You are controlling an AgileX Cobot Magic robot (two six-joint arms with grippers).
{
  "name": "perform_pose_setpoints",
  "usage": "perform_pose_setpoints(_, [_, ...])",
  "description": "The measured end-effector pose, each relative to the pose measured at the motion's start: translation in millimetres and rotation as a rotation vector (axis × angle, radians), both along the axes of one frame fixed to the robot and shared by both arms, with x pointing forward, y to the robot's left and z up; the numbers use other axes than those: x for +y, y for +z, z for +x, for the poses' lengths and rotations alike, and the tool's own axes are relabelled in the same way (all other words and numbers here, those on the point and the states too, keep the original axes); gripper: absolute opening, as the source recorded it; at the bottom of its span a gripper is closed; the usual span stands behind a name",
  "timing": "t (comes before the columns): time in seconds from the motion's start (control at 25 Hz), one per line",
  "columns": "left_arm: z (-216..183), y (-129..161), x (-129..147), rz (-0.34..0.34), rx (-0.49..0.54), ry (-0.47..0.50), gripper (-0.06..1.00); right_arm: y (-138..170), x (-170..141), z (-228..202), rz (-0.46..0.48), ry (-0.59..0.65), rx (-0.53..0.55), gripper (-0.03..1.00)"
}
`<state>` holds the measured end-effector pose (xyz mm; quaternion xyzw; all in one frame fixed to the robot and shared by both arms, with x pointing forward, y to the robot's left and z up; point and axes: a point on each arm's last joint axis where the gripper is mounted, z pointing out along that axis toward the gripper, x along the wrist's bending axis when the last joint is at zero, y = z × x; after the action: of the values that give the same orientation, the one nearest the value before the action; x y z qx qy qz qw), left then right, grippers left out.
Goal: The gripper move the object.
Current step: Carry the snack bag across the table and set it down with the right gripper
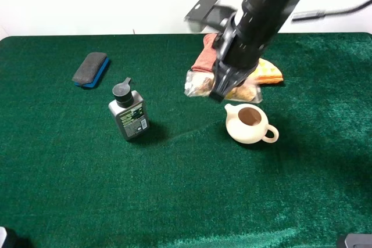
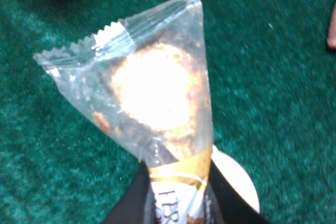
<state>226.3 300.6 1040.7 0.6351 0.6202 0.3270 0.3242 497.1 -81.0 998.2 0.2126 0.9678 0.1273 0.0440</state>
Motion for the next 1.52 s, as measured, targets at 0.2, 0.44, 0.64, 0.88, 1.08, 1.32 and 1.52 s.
perform_pose_setpoints(0.2, [0,0,0,0.0,0.0,0.0,0.99,27,-15,21,0.058,-0.12,0.052,0.1])
perform_pose_setpoints(0.44, [0,0,0,0.0,0.0,0.0,0.99,50,-37,46,0.129,-0.335,0.052,0.1])
perform_pose_setpoints(0.64, [0,0,0,0.0,0.0,0.0,0.99,52,-63,62,0.155,-0.53,0.071,0.1])
perform_pose_setpoints(0.88, [0,0,0,0.0,0.0,0.0,0.99,54,-103,83,0.192,-0.704,0.027,0.1])
perform_pose_setpoints(1.08, [0,0,0,0.0,0.0,0.0,0.99,48,-136,97,0.197,-0.811,0.012,0.1])
perform_pose_setpoints(1.32, [0,0,0,0.0,0.0,0.0,0.99,18,-168,119,0.177,-0.915,0.026,0.1])
perform_pose_setpoints(1.52, [0,0,0,0.0,0.0,0.0,0.99,-6,-188,134,0.157,-0.969,0.014,0.1])
